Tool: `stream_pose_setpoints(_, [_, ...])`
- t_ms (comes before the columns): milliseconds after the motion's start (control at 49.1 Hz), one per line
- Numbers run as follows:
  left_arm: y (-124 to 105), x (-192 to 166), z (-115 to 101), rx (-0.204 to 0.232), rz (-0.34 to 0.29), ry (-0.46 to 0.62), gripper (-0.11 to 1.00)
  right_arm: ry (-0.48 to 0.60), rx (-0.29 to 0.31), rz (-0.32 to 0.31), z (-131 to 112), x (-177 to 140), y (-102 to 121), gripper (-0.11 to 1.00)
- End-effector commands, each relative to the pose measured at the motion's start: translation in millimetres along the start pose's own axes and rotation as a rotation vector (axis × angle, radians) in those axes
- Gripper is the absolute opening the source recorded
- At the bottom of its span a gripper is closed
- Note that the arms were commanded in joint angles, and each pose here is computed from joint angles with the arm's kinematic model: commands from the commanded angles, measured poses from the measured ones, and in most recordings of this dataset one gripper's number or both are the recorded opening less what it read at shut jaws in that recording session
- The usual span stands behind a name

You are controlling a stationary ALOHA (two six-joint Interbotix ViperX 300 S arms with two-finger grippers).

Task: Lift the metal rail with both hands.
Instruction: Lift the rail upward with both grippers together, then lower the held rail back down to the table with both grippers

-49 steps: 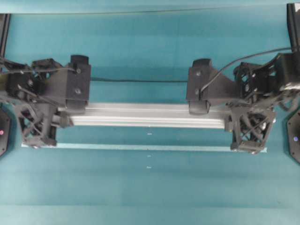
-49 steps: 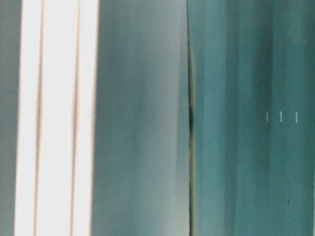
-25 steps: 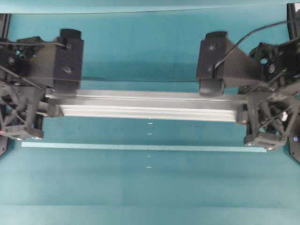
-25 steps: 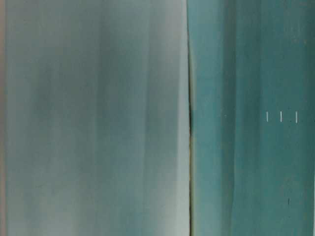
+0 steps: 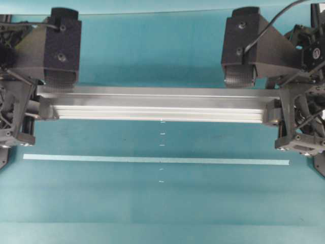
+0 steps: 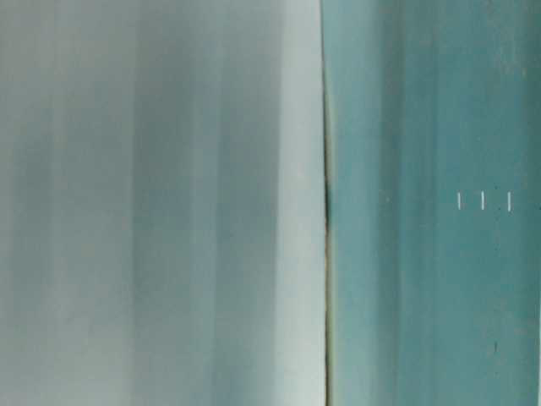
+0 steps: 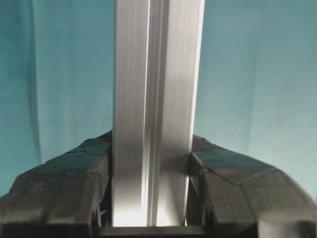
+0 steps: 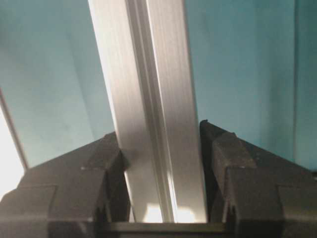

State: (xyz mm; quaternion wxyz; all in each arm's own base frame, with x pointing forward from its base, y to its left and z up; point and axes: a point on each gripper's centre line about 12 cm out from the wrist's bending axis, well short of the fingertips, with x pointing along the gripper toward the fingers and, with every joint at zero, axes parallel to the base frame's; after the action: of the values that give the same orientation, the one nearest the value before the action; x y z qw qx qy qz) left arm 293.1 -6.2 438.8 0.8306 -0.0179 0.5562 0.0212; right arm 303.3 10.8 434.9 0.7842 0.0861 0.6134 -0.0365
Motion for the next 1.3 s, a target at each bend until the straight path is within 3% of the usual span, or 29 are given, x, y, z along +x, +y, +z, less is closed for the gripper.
stream_pose_setpoints(0, [-1.5, -9.6, 8.3, -0.027, -0.007, -0.043, 0.29, -0.045, 0.092, -0.012, 7.1, -6.6, -5.3, 0.38])
stream_pose_setpoints(204, [-2.0, -12.1, 9.4, -0.026, -0.008, -0.046, 0.29, -0.044, 0.088, -0.015, 7.1, -6.1, -5.7, 0.38])
stream_pose_setpoints(387, [-5.1, -9.6, 7.1, -0.018, -0.01, -0.024, 0.29, -0.063, 0.077, -0.057, 8.7, -5.1, -9.9, 0.38])
stream_pose_setpoints(611, [-4.9, -0.1, 4.3, -0.014, -0.006, -0.001, 0.29, -0.035, 0.042, -0.068, 8.5, 14.5, -11.8, 0.38])
stream_pose_setpoints(916, [-0.9, 58.3, -5.3, -0.02, 0.004, 0.02, 0.29, 0.051, 0.026, -0.086, -2.2, 79.1, -18.4, 0.38])
stream_pose_setpoints(1283, [3.2, 128.1, -30.9, -0.027, 0.011, 0.047, 0.29, 0.024, 0.015, -0.08, -14.1, 133.5, -23.2, 0.38])
